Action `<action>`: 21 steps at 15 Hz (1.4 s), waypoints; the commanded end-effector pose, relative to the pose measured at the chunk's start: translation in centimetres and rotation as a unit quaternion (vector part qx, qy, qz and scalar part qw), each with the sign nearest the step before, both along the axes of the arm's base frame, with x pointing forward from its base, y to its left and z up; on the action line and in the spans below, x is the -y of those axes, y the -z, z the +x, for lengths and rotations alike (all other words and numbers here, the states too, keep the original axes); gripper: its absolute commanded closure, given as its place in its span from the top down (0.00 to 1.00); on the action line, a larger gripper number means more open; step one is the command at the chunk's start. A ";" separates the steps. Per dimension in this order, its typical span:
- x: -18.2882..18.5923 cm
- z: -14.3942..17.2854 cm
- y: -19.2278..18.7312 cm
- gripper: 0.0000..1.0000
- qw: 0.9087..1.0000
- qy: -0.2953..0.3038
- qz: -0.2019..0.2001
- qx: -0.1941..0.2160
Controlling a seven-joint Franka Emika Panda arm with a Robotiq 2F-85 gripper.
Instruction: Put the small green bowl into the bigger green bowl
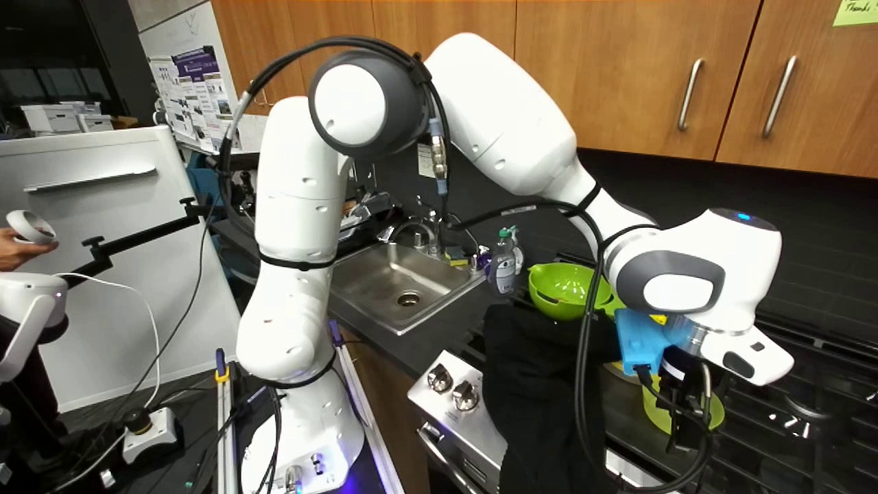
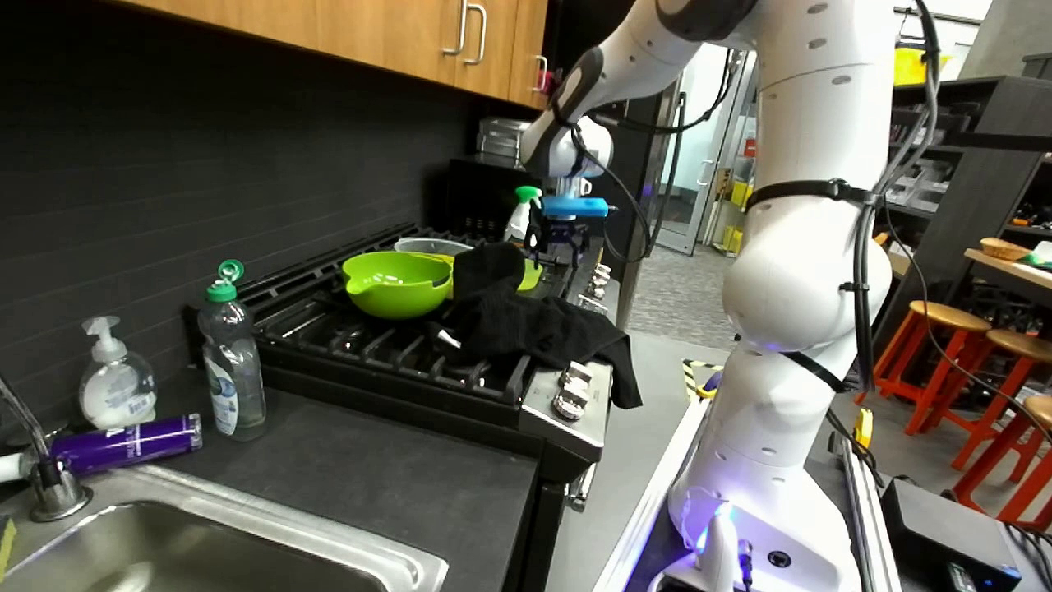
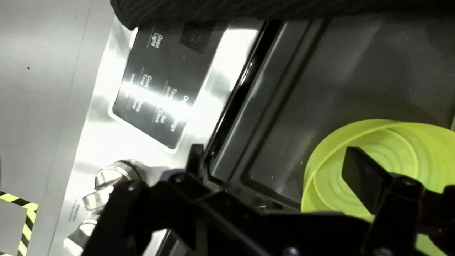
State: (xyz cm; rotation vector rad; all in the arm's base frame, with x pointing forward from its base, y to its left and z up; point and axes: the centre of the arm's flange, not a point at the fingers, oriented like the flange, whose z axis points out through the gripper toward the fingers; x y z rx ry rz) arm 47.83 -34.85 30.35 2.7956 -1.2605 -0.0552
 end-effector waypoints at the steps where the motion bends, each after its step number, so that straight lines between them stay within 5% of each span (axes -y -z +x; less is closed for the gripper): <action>1: 0.7 3.7 2.5 1.00 1.000 -0.010 0.004 -0.008; 4: 0.4 5.4 3.2 1.00 1.000 -0.018 0.008 -0.005; 5: 0.4 5.8 3.2 0.75 1.000 -0.020 0.008 -0.002; 8: 0.4 6.4 3.1 0.60 0.999 -0.029 0.017 0.009; 15: 1.4 6.3 2.0 0.04 0.999 -0.022 0.032 0.010; 21: 2.2 4.1 -1.9 0.00 0.999 -0.014 0.039 0.020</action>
